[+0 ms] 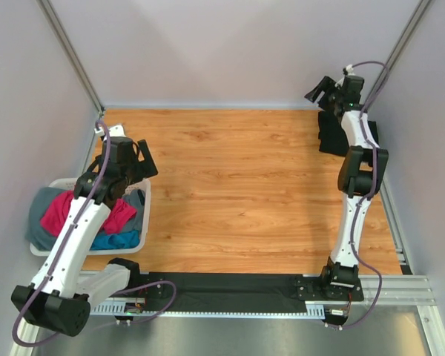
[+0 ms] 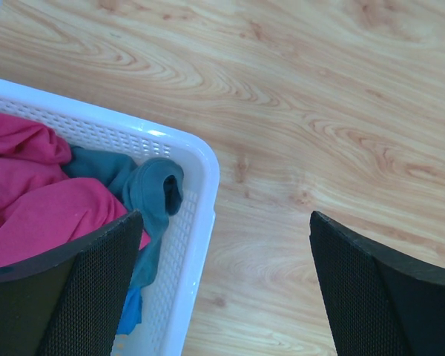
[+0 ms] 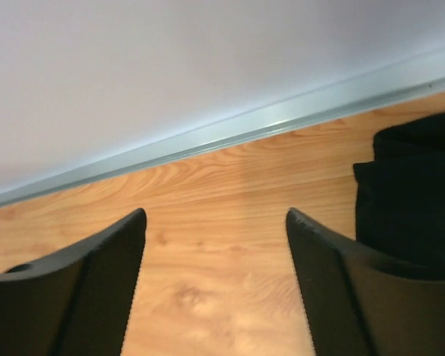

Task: Fold and stack the t-shirts
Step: Neatly place the folded tshirt to the corner

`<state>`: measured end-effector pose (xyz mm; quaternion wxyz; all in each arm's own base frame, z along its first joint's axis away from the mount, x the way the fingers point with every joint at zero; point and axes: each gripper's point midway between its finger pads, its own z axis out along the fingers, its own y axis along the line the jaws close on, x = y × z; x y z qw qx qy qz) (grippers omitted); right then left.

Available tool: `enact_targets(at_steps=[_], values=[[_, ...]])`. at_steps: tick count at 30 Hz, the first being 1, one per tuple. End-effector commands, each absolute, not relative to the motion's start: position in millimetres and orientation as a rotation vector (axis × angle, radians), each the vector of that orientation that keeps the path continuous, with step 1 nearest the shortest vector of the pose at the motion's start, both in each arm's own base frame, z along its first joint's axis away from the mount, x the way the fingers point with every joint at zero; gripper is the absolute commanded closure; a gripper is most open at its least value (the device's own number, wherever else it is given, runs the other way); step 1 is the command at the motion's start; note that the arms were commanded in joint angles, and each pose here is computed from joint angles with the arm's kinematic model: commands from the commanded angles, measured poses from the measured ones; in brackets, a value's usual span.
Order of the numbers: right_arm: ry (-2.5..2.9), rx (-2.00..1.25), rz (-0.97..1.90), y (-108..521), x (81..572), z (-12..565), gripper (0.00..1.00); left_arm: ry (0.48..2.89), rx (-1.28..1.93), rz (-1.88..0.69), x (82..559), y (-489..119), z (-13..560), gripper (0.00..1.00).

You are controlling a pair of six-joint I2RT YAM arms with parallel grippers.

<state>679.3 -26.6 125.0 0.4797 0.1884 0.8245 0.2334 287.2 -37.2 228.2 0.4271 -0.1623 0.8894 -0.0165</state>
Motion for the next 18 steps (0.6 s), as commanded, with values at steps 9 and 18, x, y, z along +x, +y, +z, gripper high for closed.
enact_targets(at_steps=[9,18], values=[[1.902,0.229,0.42,5.7,522.8,330.6,0.0,1.866,-0.613,-0.13,253.4,-9.2,308.9,0.0],[2.158,0.411,0.298,6.3,389.1,257.3,0.0,2.053,-0.879,-0.236,218.1,-5.5,252.0,0.0]])
